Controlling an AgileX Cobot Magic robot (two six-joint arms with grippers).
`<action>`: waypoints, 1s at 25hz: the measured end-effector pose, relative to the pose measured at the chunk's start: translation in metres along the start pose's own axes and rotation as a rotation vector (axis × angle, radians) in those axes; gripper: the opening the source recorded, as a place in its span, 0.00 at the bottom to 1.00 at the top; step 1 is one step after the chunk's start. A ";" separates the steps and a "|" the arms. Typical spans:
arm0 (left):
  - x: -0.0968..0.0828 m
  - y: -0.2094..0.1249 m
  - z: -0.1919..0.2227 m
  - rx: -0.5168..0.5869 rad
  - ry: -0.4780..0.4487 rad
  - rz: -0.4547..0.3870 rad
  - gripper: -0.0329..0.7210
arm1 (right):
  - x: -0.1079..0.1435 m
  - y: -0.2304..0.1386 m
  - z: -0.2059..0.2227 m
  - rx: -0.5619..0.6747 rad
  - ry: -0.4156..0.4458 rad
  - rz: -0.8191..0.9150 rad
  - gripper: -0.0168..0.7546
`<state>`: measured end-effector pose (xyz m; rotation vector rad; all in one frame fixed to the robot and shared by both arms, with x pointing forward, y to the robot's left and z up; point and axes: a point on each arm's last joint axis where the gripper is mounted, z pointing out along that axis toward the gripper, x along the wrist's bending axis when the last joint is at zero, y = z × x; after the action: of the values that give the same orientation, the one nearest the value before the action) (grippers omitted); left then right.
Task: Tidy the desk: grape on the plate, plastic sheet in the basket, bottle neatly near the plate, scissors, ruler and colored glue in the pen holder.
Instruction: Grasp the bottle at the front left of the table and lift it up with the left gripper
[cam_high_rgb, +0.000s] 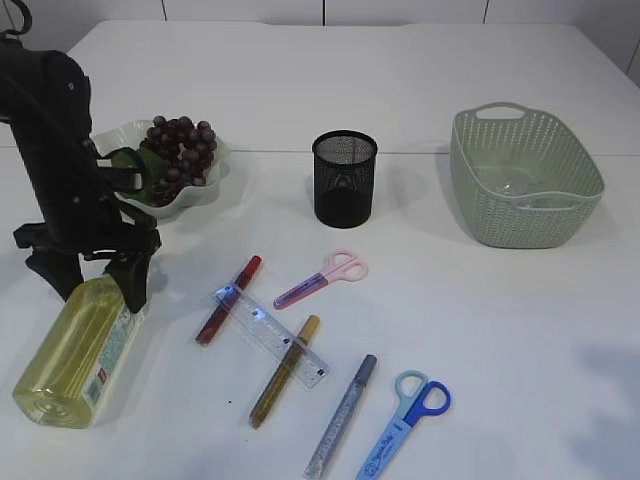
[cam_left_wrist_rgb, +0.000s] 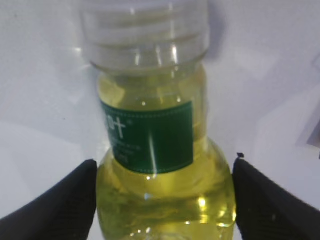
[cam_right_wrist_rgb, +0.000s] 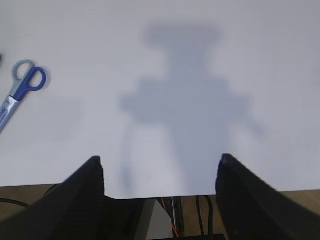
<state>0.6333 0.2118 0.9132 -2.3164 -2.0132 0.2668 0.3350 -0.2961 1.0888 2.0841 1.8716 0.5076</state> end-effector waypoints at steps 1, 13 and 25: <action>0.000 0.000 0.001 0.002 0.000 0.000 0.83 | 0.000 0.000 0.000 0.000 0.000 0.000 0.73; 0.000 0.003 0.010 0.017 -0.007 -0.006 0.83 | 0.000 0.000 0.000 0.000 -0.001 0.001 0.73; 0.000 0.005 0.017 0.031 -0.010 -0.010 0.68 | 0.000 0.000 0.000 0.000 -0.001 0.001 0.73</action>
<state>0.6351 0.2103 0.8961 -2.2910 -2.0100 0.3080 0.3350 -0.2962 1.0888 2.0852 1.8696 0.5067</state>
